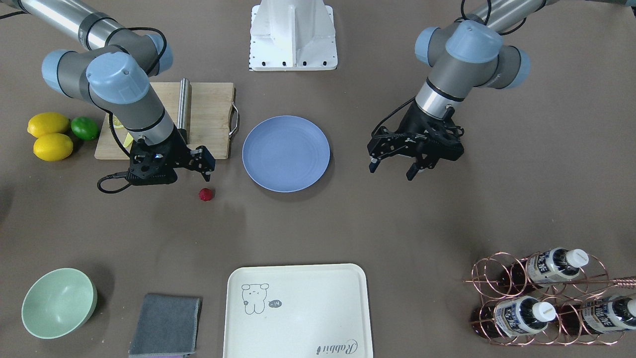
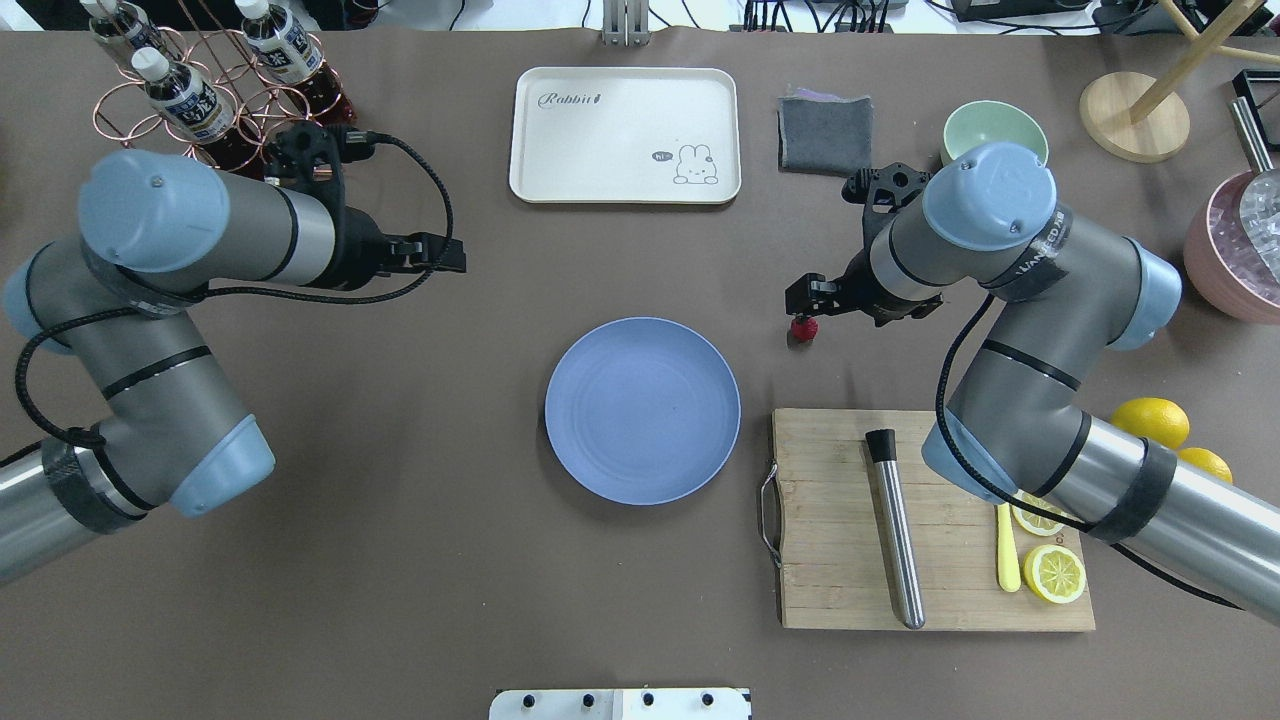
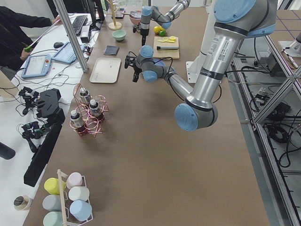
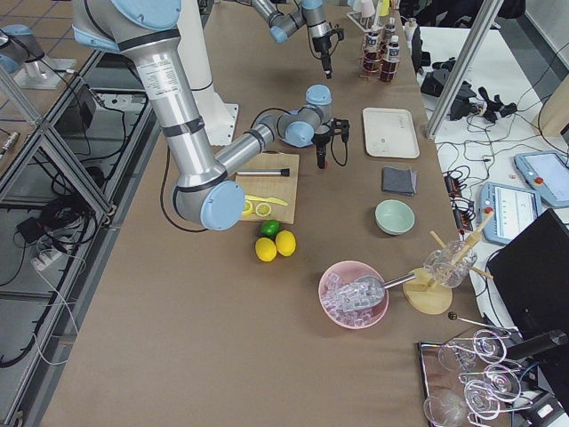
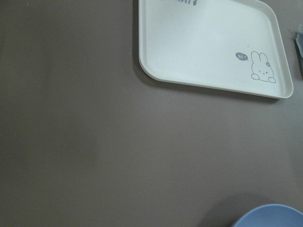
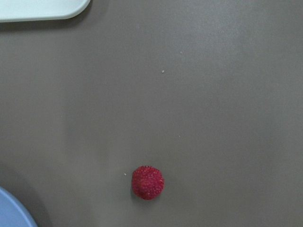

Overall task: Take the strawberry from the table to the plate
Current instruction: 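Lower the right gripper over the strawberry while the left arm withdraws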

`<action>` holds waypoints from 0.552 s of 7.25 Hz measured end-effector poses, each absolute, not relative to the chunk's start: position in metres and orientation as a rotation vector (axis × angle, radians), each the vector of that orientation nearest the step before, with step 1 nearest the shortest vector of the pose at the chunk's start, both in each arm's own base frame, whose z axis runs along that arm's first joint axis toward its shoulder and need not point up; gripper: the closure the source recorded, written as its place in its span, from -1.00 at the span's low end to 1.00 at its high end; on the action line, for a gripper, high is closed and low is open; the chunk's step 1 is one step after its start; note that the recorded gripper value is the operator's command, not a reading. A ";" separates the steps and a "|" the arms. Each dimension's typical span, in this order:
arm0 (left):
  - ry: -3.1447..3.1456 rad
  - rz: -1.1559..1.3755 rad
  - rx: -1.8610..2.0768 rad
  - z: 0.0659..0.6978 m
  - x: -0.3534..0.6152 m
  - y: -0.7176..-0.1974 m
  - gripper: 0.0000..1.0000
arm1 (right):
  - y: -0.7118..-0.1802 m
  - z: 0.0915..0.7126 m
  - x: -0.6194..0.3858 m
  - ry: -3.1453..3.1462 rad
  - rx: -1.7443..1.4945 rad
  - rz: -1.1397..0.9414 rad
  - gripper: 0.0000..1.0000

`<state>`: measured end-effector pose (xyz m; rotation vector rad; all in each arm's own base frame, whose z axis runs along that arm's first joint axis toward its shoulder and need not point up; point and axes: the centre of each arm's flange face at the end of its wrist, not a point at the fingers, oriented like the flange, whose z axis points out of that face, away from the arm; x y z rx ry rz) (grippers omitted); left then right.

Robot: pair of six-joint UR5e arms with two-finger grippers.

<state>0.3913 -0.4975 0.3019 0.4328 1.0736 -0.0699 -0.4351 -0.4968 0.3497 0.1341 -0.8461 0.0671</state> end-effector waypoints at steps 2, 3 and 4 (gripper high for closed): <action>1.013 0.006 0.519 0.318 0.360 -0.508 -0.96 | -0.503 0.364 -0.462 -0.822 0.145 0.063 -0.98; 1.000 0.005 0.533 0.321 0.350 -0.513 -0.96 | -0.502 0.366 -0.471 -0.816 0.149 0.058 -0.56; 0.991 -0.003 0.536 0.323 0.342 -0.517 -0.96 | -0.500 0.366 -0.477 -0.814 0.149 0.052 0.60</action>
